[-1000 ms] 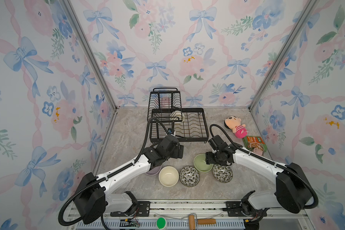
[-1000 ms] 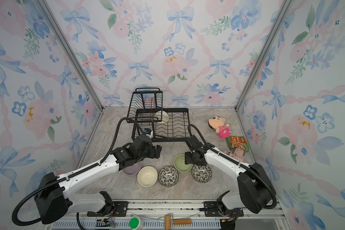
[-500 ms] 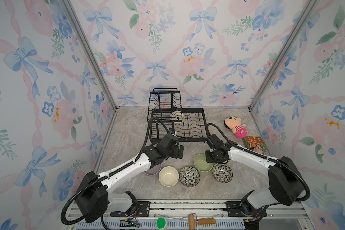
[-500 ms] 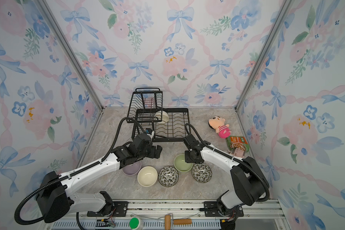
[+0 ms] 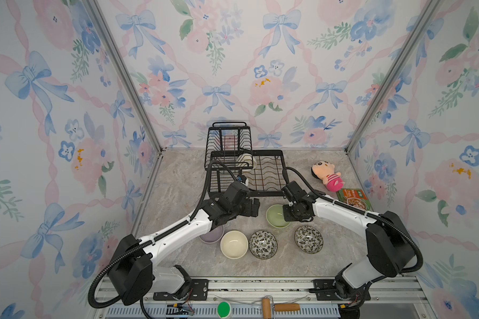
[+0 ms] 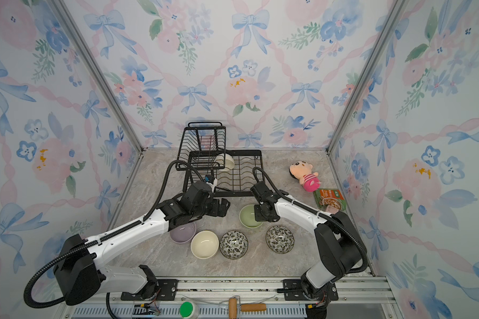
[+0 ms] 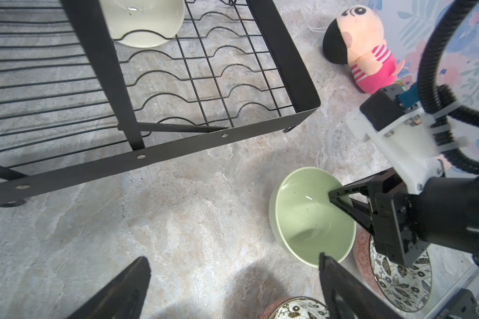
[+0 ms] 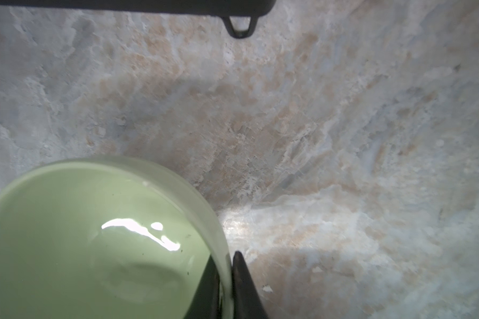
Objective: Load bowls into a dish rack
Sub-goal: Pick up the bowl from the center of the table.
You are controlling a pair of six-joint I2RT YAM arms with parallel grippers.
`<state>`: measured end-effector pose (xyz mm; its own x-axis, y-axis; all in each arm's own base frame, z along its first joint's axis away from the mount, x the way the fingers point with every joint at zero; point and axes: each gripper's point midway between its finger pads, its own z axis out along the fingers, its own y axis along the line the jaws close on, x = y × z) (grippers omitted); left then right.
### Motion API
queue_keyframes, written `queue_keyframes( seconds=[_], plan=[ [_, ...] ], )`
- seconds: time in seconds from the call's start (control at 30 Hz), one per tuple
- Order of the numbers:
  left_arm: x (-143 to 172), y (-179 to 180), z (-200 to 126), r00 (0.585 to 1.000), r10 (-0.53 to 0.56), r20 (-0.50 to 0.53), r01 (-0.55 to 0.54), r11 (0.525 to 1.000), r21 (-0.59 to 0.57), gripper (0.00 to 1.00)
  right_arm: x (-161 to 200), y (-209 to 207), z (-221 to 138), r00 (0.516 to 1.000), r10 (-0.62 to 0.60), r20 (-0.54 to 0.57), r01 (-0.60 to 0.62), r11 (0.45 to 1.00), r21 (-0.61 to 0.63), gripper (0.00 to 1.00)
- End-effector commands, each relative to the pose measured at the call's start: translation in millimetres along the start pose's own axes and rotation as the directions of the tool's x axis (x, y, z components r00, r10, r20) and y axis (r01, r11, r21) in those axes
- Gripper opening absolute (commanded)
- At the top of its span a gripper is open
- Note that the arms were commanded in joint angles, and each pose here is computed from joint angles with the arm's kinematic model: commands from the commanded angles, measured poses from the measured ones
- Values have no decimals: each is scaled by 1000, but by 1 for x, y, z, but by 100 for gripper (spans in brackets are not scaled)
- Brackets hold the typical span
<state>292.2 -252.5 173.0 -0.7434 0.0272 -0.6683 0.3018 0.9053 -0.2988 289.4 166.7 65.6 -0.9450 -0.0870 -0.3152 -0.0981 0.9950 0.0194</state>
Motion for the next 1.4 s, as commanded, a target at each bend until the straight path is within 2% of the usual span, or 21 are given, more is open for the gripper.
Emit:
queue_keyframes(
  seconds=[0.0, 0.33, 0.53, 0.7, 0.87, 0.97, 1.13, 1.2, 1.37],
  plan=[
    [-5, 7, -1, 995, -96, 17, 96, 995, -6, 98, -10, -4, -5, 1000, -19, 10, 18, 999, 29, 9],
    [11, 26, -5, 975, -219, -24, 220, 975, 20, 98, -19, -10, -16, 994, 52, 94, -56, 998, 37, 2],
    [16, 25, -3, 954, -297, -31, 299, 952, 68, 98, -33, -15, -37, 981, 67, 181, -78, 995, 54, 0],
    [19, 19, -1, 939, -339, -60, 344, 933, 110, 98, -49, -12, -66, 947, 84, 311, -103, 994, 43, 0],
    [13, 11, -3, 921, -388, -30, 387, 903, 185, 98, -72, -2, -91, 909, 63, 413, -89, 995, 44, 0],
    [7, 4, -5, 911, -411, -20, 404, 883, 239, 98, -81, 3, -102, 892, 46, 449, -80, 995, 58, 0],
    [2, -1, -8, 911, -413, -15, 402, 876, 266, 98, -87, 14, -116, 859, 30, 512, -75, 995, 68, 0],
    [15, 6, -2, 907, -420, -29, 414, 877, 243, 98, -88, 17, -122, 842, 24, 539, -82, 993, 84, 0],
    [17, 0, 0, 906, -421, -48, 419, 871, 258, 97, -88, 26, -122, 835, 32, 550, -86, 994, 72, 0]
  ],
)
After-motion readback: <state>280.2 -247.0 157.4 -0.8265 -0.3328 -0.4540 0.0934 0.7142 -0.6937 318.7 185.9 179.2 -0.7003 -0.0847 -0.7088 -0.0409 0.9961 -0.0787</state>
